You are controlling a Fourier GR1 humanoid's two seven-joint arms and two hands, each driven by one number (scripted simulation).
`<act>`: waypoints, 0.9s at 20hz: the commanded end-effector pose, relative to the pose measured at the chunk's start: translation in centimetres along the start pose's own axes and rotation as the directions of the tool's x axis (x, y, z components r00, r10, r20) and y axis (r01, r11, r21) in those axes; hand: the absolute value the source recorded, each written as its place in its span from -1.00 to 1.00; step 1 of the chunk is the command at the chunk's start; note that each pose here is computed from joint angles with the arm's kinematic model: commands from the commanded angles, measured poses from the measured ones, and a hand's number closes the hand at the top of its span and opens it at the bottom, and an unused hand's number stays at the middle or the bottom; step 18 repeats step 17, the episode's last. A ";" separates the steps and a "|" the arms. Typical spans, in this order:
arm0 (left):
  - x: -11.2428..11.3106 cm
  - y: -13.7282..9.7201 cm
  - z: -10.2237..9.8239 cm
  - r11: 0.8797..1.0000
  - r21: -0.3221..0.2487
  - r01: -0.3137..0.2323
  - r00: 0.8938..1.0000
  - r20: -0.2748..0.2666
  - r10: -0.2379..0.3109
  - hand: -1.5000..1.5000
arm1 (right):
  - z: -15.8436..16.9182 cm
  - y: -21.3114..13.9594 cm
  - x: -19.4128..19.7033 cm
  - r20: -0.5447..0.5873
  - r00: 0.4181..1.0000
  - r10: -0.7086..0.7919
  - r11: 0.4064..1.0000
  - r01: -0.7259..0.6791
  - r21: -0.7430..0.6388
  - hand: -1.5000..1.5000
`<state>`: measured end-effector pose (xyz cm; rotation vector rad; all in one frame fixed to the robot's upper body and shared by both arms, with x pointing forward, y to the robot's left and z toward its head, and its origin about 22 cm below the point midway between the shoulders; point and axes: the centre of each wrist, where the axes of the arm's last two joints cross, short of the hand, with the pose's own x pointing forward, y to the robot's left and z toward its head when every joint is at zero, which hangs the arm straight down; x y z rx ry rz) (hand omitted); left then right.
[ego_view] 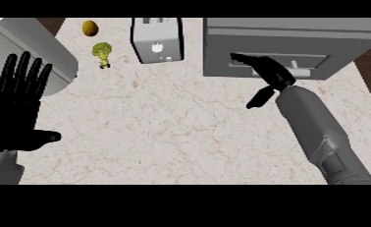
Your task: Pick up the cup, place it into the drawer and close the drawer
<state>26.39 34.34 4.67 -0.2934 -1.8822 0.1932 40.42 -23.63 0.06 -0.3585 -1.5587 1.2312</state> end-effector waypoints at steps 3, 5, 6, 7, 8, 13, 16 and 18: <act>-1.2 -0.8 -0.2 0.999 -0.033 -0.007 1.000 -0.001 0.007 -1.00 | -1.1 -4.1 -0.5 -0.070 0.997 -0.013 1.000 0.012 -0.007 -1.00; -1.6 -1.1 -0.6 0.999 -0.043 -0.013 1.000 -0.003 0.013 -1.00 | -0.7 -3.3 -1.1 -0.081 0.997 -0.006 1.000 0.006 0.001 -1.00; -0.6 0.0 -0.8 0.999 -0.039 -0.004 1.000 -0.001 0.004 -1.00 | 0.1 -4.8 -2.0 -0.086 0.996 -0.014 1.000 0.014 -0.007 -1.00; -2.4 -0.4 0.7 0.999 -0.036 -0.011 1.000 -0.004 0.011 -1.00 | 0.5 -6.0 -2.4 -0.078 0.997 -0.024 1.000 0.023 -0.020 -1.00; -2.0 -1.2 0.4 0.999 -0.041 -0.001 1.000 -0.009 0.001 -1.00 | 0.3 -6.7 -2.1 -0.094 0.995 -0.031 0.999 0.029 -0.022 -1.00; -1.7 -1.8 -1.1 0.998 -0.067 -0.002 1.000 0.005 0.002 -1.00 | 0.3 -6.9 -2.2 -0.096 0.995 -0.038 0.999 0.036 -0.027 -1.00; -2.1 -1.3 -0.8 0.998 -0.056 0.009 1.000 0.005 -0.009 -1.00 | 1.6 -7.4 -3.4 -0.088 0.996 -0.028 0.999 0.026 -0.023 -1.00; -1.3 -0.8 -0.8 0.998 -0.055 0.010 1.000 0.013 -0.009 -1.00 | 1.2 -7.9 -3.1 -0.094 0.995 -0.027 0.999 0.025 -0.023 -1.00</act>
